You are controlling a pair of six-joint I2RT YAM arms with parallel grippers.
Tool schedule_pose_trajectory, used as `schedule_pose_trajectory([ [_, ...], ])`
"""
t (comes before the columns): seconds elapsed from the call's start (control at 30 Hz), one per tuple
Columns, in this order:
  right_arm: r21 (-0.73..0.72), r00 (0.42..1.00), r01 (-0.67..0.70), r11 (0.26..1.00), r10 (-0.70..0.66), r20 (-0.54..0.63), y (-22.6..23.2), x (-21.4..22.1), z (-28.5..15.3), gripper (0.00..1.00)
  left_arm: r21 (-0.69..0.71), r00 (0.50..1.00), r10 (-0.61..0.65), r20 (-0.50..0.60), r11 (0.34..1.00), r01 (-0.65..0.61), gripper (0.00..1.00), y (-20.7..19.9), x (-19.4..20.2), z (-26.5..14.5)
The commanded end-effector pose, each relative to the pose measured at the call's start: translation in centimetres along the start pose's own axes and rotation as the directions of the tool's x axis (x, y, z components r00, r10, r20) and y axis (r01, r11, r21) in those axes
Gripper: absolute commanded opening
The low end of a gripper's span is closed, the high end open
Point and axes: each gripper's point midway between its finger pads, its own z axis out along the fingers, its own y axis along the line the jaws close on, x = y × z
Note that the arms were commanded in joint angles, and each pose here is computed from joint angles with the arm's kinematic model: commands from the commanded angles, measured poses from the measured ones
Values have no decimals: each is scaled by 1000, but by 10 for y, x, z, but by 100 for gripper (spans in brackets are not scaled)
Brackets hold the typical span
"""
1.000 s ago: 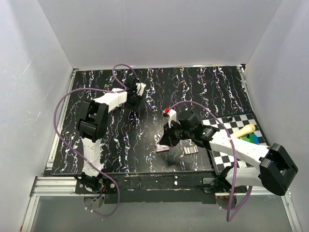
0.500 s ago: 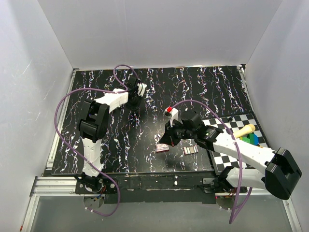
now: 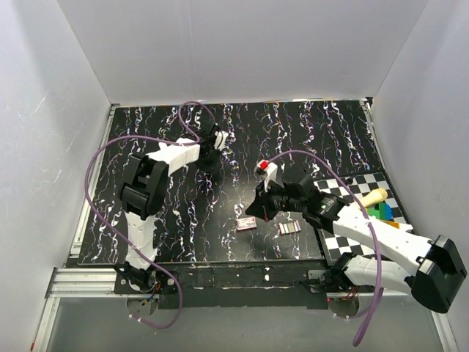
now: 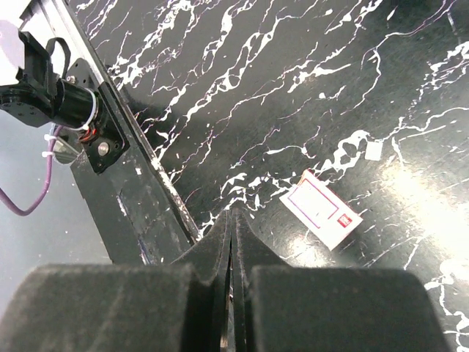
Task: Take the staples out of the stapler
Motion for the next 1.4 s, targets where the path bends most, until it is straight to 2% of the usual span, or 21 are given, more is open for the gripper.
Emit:
schedule_pose_trajectory([
  [0.0,32,998,47,998,-48,42,2,-10,-15,1,61,999,47,-12,997,-46,10,-35,8,-29],
  [0.33,134,995,81,988,-88,48,-7,-5,-48,1,128,987,152,43,979,-157,10,-92,8,-72],
  [0.73,217,999,7,976,-17,43,-15,18,-80,1,324,959,261,113,902,-284,12,-200,17,-111],
  [1.13,320,995,-79,944,55,82,-26,34,-111,1,416,924,368,105,828,-377,13,-280,54,-117],
  [1.37,353,988,-123,927,82,128,-30,36,-122,1,467,916,382,120,792,-392,19,-313,77,-129],
])
